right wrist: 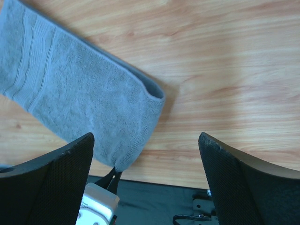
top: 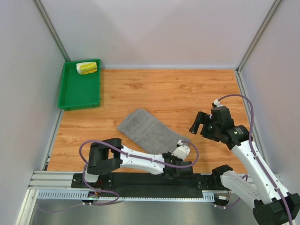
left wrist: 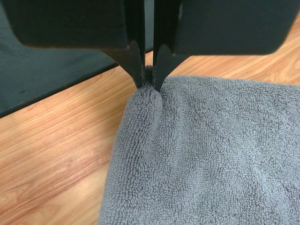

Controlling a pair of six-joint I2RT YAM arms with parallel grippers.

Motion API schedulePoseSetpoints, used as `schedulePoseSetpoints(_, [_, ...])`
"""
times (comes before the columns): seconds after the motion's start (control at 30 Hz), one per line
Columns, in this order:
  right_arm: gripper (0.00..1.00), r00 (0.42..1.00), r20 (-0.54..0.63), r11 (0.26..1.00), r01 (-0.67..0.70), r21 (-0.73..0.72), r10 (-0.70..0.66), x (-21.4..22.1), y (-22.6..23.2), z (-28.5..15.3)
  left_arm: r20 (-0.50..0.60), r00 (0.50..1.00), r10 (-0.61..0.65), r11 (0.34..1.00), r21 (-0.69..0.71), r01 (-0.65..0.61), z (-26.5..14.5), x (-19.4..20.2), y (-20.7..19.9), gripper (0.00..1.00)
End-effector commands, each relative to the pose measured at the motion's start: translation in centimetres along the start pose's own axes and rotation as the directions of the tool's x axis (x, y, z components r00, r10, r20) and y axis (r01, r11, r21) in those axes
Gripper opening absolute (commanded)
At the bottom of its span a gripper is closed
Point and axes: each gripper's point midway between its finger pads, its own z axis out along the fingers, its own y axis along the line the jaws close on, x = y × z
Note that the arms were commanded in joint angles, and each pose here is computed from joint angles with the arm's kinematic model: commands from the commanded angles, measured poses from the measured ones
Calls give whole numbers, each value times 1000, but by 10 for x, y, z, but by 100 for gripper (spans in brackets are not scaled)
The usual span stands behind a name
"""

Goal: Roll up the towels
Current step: Fold the towel

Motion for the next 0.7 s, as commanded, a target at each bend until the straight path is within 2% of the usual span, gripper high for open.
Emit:
schedulePoseSetpoints(0.0, [92, 995, -98, 994, -39, -103, 29, 20, 17, 8, -18, 998, -55, 998, 34, 56, 4, 6, 1, 0])
schedulePoseSetpoints(0.1, [92, 985, -165, 988, -76, -137, 53, 36, 21, 16, -10, 998, -69, 997, 41, 70, -3, 4, 5, 0])
schedulePoseSetpoints(0.23, [89, 960, -263, 990, -121, -76, 97, 64, 7, 32, 11, 995, -98, 994, 52, 98, -12, -2, 11, 0])
schedulePoseSetpoints(0.4, [83, 954, -275, 986, -147, -79, 120, 71, 6, 51, 27, 992, -124, 990, 67, 122, -20, -5, 13, 0])
schedulePoseSetpoints(0.67, [79, 945, -302, 988, -149, -49, 127, 73, 4, 83, 34, 990, -140, 988, 74, 137, -24, -8, 15, 0])
